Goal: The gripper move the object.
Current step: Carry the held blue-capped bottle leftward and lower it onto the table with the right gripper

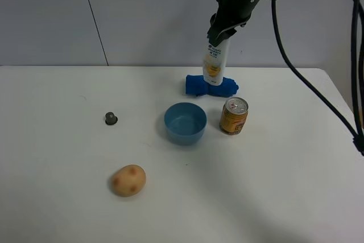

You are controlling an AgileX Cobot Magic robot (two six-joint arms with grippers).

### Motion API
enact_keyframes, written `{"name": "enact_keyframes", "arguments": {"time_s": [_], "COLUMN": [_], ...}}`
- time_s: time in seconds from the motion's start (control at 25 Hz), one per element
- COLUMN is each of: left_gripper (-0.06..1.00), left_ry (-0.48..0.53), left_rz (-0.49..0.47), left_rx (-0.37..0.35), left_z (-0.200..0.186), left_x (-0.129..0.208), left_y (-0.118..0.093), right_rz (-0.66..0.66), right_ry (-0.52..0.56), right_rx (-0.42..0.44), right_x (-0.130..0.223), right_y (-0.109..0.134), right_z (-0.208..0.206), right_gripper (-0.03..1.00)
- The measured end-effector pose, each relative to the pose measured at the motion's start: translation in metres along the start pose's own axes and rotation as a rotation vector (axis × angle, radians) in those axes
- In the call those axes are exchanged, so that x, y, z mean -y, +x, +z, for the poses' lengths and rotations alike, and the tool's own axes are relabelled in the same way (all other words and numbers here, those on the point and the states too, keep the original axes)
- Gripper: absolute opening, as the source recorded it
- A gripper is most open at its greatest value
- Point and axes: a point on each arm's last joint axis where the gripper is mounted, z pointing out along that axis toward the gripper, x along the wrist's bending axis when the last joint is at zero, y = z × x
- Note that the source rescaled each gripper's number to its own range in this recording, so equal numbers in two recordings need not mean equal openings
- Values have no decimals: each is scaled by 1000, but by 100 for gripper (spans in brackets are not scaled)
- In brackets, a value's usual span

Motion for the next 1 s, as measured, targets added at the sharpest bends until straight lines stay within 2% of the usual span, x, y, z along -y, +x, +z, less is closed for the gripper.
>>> {"name": "enact_keyframes", "arguments": {"time_s": [0.24,0.64,1.0], "left_gripper": [100,100,100], "left_ry": [0,0,0], "left_rz": [0,0,0], "left_rx": [0,0,0], "left_z": [0,0,0], "left_x": [0,0,0], "left_y": [0,0,0], "right_rz": [-10,-39,-102], "right_ry": [45,71,118], "right_rx": [-40,-69,-40], "right_x": [-2,-8,-13], "right_y": [6,18,30], "right_z": [29,49,60], "right_gripper": [0,0,0]}}
